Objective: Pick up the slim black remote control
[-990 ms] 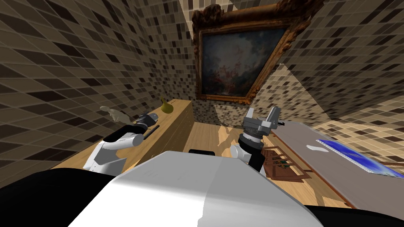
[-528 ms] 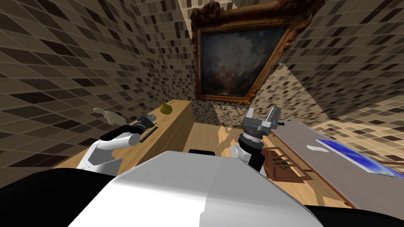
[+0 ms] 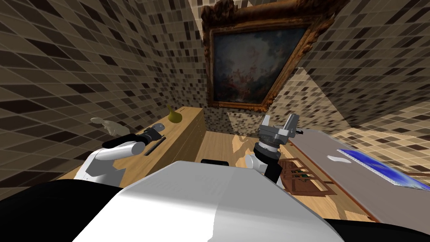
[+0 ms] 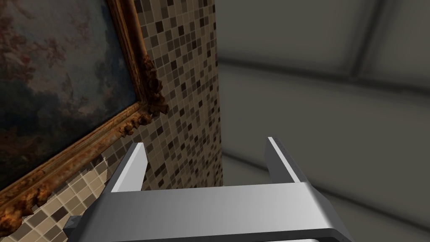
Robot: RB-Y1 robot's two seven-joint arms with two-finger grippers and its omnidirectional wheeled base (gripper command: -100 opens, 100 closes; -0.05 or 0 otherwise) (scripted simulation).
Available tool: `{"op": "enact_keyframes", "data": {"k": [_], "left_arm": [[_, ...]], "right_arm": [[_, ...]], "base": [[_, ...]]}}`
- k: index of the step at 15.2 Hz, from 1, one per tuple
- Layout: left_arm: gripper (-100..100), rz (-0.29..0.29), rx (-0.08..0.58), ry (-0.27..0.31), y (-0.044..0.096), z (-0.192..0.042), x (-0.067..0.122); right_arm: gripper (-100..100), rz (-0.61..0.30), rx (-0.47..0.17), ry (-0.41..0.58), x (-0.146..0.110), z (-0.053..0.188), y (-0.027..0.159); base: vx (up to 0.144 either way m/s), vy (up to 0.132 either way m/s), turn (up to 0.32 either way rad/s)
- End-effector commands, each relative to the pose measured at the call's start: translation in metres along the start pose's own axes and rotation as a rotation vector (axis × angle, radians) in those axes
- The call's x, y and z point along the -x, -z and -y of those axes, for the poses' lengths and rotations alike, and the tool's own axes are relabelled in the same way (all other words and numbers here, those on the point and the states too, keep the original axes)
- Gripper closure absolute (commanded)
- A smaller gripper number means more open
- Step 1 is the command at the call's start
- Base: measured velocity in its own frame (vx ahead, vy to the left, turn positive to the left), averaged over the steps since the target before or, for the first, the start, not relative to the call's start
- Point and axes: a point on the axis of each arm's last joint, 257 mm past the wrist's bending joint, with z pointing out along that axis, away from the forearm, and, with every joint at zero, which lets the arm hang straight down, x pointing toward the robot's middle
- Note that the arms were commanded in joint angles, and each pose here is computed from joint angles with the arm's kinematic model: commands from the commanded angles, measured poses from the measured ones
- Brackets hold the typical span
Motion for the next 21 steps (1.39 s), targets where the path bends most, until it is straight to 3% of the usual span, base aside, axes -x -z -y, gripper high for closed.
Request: {"op": "enact_keyframes", "data": {"k": [1, 4, 5, 8, 9, 12, 13, 16, 17, 20, 21], "left_arm": [[-100, 0.040, 0.045, 0.044, 0.000, -0.006, 0.019], [-100, 0.061, 0.087, 0.044, 0.001, -0.017, 0.024], [-100, 0.093, 0.117, 0.086, 0.001, -0.019, 0.041], [-100, 0.114, 0.158, 0.086, 0.003, -0.030, 0.045], [-100, 0.146, 0.185, 0.128, 0.005, -0.032, 0.061], [-100, 0.167, 0.227, 0.129, 0.008, -0.043, 0.065], [-100, 0.202, 0.258, 0.170, 0.010, -0.046, 0.081], [-100, 0.220, 0.294, 0.171, 0.014, -0.056, 0.084], [-100, 0.254, 0.323, 0.211, 0.018, -0.059, 0.098], [-100, 0.272, 0.360, 0.212, 0.022, -0.068, 0.101], [-100, 0.305, 0.387, 0.252, 0.026, -0.071, 0.114]], "right_arm": [[0, 0.000, 0.000, 0.000, 0.000, 0.000, 0.000], [0, 0.000, 0.000, 0.000, 0.000, 0.000, 0.000], [0, 0.000, 0.000, 0.000, 0.000, 0.000, 0.000], [0, 0.000, 0.000, 0.000, 0.000, 0.000, 0.000], [0, 0.000, 0.000, 0.000, 0.000, 0.000, 0.000], [0, 0.000, 0.000, 0.000, 0.000, 0.000, 0.000], [0, 0.000, 0.000, 0.000, 0.000, 0.000, 0.000], [0, 0.000, 0.000, 0.000, 0.000, 0.000, 0.000], [0, 0.000, 0.000, 0.000, 0.000, 0.000, 0.000], [0, 0.000, 0.000, 0.000, 0.000, 0.000, 0.000], [0, 0.000, 0.000, 0.000, 0.000, 0.000, 0.000]], "base": [[0.044, 0.015, -0.017], [0.050, 0.011, -0.008], [0.058, 0.013, -0.010], [0.051, 0.008, -0.007], [0.040, 0.007, -0.008], [0.040, 0.016, -0.004], [0.051, 0.013, -0.003], [0.052, 0.016, -0.003], [0.056, 0.016, -0.003], [0.046, 0.014, -0.001], [0.044, 0.020, 0.000]]}}
